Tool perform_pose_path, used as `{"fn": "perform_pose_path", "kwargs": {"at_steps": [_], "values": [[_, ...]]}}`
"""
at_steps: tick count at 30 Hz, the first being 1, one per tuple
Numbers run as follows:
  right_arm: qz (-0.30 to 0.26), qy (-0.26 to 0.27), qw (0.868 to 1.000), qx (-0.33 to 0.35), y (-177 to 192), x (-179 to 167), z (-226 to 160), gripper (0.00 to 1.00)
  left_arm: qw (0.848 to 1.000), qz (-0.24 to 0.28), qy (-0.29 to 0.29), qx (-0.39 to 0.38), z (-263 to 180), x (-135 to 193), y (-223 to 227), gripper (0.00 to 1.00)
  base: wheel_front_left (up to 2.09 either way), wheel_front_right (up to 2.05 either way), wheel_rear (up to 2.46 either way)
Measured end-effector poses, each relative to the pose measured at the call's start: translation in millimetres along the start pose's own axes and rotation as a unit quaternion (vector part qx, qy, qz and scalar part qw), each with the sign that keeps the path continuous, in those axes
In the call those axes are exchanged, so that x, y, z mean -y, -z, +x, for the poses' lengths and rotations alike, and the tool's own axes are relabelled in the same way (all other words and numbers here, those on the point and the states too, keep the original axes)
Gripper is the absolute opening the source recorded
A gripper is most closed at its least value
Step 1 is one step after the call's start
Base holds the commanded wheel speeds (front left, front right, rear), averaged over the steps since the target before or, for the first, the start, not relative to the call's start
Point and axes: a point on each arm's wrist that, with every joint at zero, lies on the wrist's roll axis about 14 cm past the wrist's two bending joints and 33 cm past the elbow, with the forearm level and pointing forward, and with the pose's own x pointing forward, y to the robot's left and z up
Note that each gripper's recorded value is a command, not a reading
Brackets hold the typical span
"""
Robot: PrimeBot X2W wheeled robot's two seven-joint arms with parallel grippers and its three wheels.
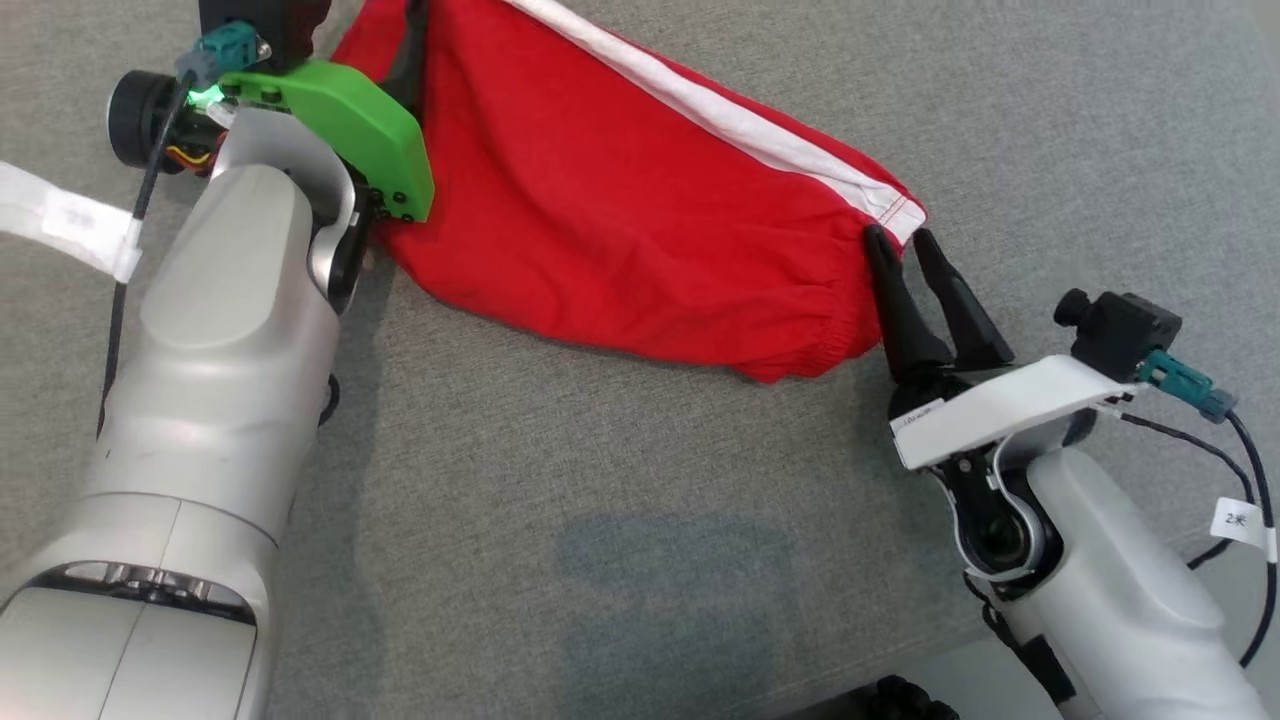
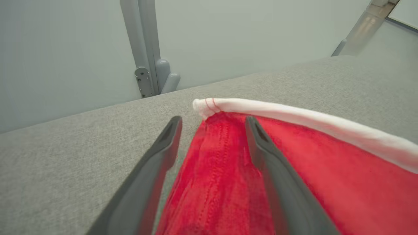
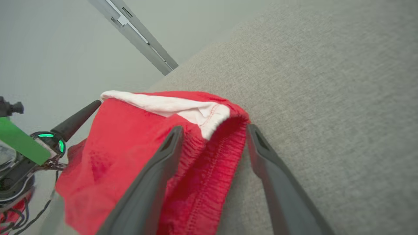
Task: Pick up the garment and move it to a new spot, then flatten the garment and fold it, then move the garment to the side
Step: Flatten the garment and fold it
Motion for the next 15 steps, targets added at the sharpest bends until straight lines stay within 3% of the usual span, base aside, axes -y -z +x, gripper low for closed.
{"fn": "perform_pose_path", "kwargs": {"at_steps": [8, 15], "values": [[-0.123, -0.022, 0.992, -0.015, -5, 8, -17, 1.0, 0.998, -0.003, -0.038, 0.054, -32, -20, -6, 1.0, 0.0, 0.0, 0.0], [-0.189, -0.03, 0.981, 0.015, -21, 2, -27, 1.0, 0.984, -0.009, -0.11, 0.138, -93, -46, -30, 1.0, 0.0, 0.0, 0.0]]}}
